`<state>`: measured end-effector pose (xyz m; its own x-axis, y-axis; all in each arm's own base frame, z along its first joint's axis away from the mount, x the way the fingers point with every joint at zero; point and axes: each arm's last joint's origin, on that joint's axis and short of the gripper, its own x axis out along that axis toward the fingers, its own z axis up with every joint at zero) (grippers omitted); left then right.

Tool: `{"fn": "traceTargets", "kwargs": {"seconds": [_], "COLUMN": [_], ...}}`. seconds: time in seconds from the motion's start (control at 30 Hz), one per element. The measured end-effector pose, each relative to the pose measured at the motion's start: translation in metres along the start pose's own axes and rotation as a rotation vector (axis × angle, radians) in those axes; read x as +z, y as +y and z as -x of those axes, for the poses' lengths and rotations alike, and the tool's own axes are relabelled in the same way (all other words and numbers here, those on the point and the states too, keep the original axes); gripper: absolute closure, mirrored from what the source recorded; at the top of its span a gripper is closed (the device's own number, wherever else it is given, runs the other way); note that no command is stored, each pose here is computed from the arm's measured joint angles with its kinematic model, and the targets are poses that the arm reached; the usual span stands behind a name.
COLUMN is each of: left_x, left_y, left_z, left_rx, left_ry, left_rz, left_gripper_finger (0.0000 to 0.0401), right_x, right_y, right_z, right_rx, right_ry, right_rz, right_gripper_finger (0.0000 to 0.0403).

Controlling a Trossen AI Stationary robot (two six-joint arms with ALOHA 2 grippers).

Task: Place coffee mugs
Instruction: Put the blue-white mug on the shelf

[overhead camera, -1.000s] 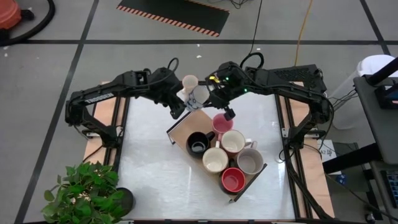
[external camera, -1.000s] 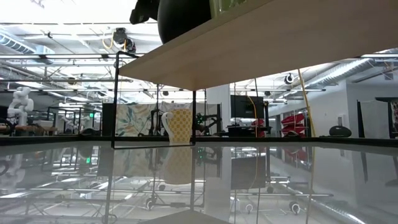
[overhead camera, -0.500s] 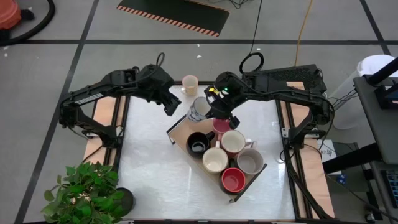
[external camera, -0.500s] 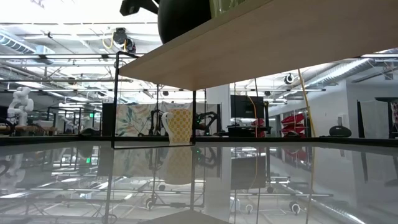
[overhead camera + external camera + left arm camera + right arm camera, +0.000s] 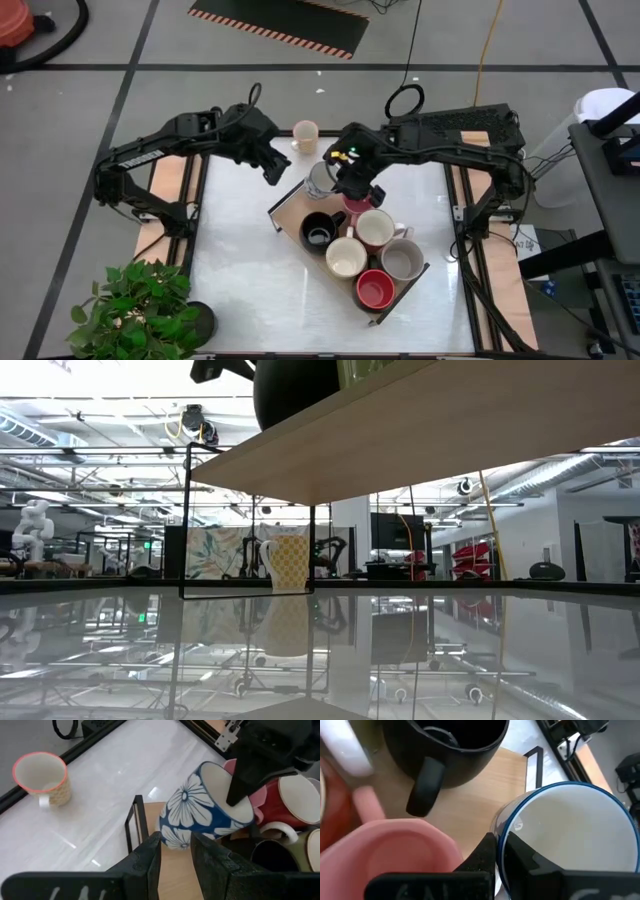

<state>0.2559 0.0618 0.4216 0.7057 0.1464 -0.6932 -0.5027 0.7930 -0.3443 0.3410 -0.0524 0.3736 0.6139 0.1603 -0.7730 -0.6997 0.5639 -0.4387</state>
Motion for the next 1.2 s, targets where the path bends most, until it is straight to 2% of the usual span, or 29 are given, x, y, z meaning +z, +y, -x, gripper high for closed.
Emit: {"fn": "traceTargets", "kwargs": {"seconds": [0.37, 0.67, 1.03, 1.2], "left_x": [0.0, 0.0, -0.002, -0.011], "left_y": [0.0, 0.0, -0.001, -0.008], "left_z": [0.0, 0.0, 0.0, -0.005], "left_rx": [0.001, 0.001, 0.001, -0.008], "left_ry": [0.001, 0.001, 0.011, 0.054], "left_rz": [-0.004, -0.008, -0.036, -0.113], "left_gripper_finger": [0.029, 0.029, 0.029, 0.029], "right_x": [-0.005, -0.005, -0.001, 0.001], "right_y": [-0.002, -0.003, -0.002, -0.002], "right_z": [-0.027, -0.029, -0.023, -0.011], "right_rx": [0.064, 0.062, 0.039, 0.0], "right_ry": [0.028, 0.03, 0.018, 0.005], "right_rz": [0.001, 0.021, 0.008, 0.009], "right_gripper_finger": [0.0388, 0.0379, 0.0326, 0.0301]}}
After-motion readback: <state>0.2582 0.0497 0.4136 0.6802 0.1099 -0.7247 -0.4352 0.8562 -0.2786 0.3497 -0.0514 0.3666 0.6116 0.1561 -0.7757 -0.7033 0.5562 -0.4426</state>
